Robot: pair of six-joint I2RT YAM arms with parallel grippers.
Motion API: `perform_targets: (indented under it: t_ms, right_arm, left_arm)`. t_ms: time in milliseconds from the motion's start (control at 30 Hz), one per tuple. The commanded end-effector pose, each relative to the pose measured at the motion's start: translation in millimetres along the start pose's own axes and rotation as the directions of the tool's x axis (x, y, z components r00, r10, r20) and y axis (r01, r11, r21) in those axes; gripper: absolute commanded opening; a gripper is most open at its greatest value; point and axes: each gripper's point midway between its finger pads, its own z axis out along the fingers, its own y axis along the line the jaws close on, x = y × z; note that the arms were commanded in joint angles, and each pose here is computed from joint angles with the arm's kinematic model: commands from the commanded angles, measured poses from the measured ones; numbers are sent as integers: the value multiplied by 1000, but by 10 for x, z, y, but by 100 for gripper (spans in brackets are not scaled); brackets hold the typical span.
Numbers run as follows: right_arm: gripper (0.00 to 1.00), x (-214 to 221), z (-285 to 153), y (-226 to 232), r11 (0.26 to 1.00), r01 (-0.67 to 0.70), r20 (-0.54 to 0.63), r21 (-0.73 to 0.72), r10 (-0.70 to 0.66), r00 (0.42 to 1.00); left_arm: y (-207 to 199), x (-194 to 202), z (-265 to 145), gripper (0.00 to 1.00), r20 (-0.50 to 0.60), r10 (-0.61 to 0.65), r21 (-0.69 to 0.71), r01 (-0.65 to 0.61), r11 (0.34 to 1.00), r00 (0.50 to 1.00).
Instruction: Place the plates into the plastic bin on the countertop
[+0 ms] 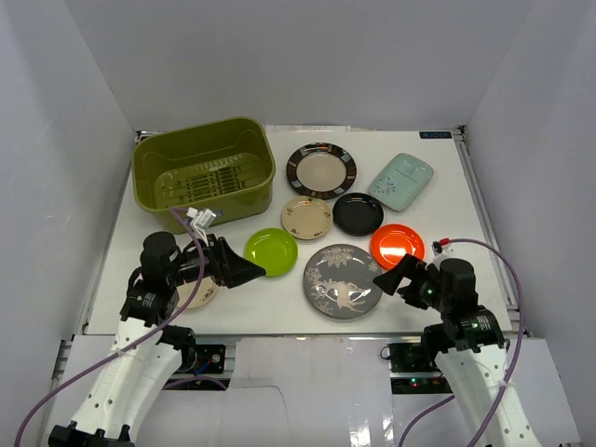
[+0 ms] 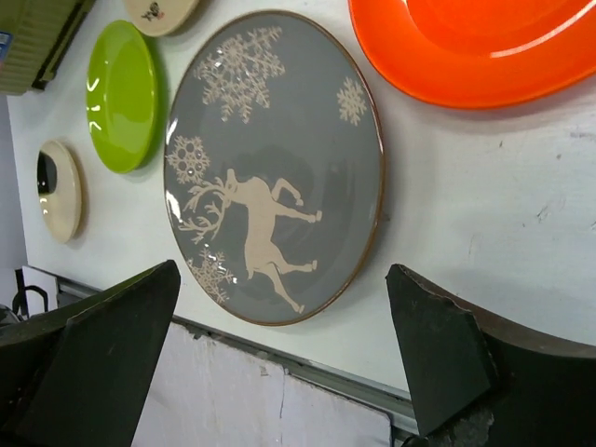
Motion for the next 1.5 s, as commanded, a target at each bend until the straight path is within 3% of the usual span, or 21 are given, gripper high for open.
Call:
perform_targets:
  t_ms: [0,367,567,667,767,867,933,1067,1300,1467]
  right_arm:
    - [98,190,77,-73,998,-69,-58,-3,69,996]
    - [84,591,468,-266,977,-204,-152,-65,193,970]
    - [68,708,646,-358,958,-270,-148,-102,253,956]
    - [58,820,712,-447,950,-299,-165,-92,282,945]
    - [25,834,732,-513,956,-286,-155,-69,273,950]
    - [8,741,704,-507,964,-259,-121,-54,251,960]
    - [8,576,638,-402,973,-219,-80,-73,213,974]
    - [8,301,411,-50,970,-162,-17,-181,162,987]
    - [8,108,77,438,926,-174,-20,-335,178,984]
    - [8,36,-63,620,908,-167,-25,-385,171,985]
  left_arm:
    - [103,89,11,98,-26,-43,-29,42,999,999]
    - [191,253,43,97,-112,-142,-41,138,990,983]
    - [364,313,119,79,-109,-204,-106,192,976,973]
    - [526,537,225,72,-164,-273,-163,247,955,948]
    - [607,743,335,71,-194,-285,-218,242,945,939]
    - [592,898,470,72,-218,-295,-248,239,939,931]
    - [564,1048,559,75,-260,-296,-268,225,937,919]
    - [539,1105,802,96,-263,-276,-254,210,944,924]
    - [633,1075,1107,98,-229,-274,-235,220,947,934]
    - [791,1044,1215,94,-193,-253,-269,197,943,948]
